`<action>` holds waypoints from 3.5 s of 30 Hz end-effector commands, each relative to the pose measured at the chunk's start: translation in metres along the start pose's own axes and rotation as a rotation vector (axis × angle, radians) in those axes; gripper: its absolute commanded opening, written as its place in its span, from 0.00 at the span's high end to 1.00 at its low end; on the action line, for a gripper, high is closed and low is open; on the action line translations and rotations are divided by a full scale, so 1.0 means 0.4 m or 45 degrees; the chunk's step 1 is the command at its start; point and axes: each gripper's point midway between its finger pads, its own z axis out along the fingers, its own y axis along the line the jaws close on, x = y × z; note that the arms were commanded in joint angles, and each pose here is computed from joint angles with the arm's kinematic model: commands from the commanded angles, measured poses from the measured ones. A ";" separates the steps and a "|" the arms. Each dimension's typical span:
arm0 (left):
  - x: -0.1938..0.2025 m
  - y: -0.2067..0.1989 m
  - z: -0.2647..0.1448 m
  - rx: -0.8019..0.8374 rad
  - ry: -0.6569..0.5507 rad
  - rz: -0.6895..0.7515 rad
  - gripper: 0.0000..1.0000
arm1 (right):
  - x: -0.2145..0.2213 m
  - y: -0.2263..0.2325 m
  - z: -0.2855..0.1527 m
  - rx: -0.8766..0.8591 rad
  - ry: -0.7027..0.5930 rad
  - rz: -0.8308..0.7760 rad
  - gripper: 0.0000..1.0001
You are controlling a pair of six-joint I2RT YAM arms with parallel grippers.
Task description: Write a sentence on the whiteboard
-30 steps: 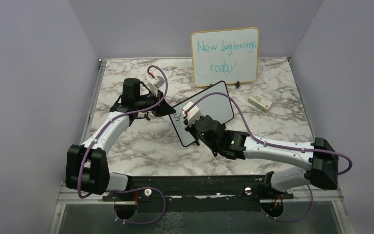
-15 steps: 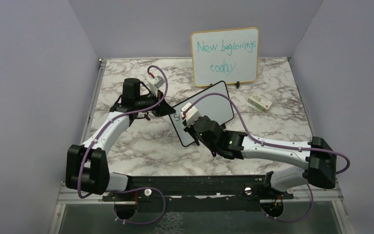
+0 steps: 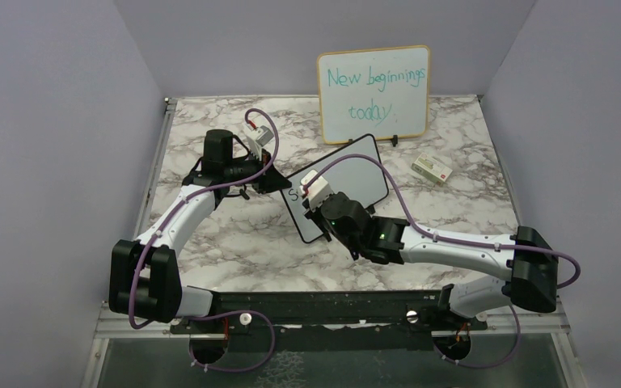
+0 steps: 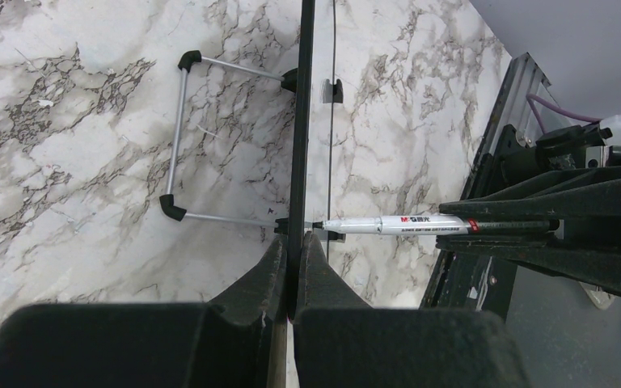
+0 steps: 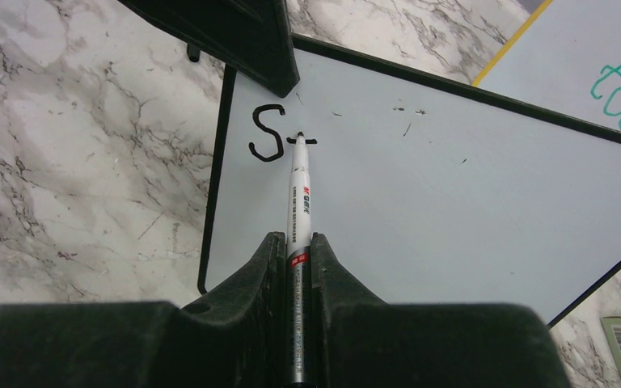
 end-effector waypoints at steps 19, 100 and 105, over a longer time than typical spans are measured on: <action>0.079 0.035 0.017 -0.072 0.123 -0.073 1.00 | 0.049 0.008 -0.009 -0.028 0.087 0.006 1.00; 0.090 0.037 0.020 -0.079 0.148 -0.071 1.00 | -0.005 -0.036 0.008 0.079 -0.040 0.015 1.00; 0.090 0.037 0.020 -0.081 0.148 -0.070 1.00 | 0.009 -0.033 0.012 0.074 -0.013 0.008 1.00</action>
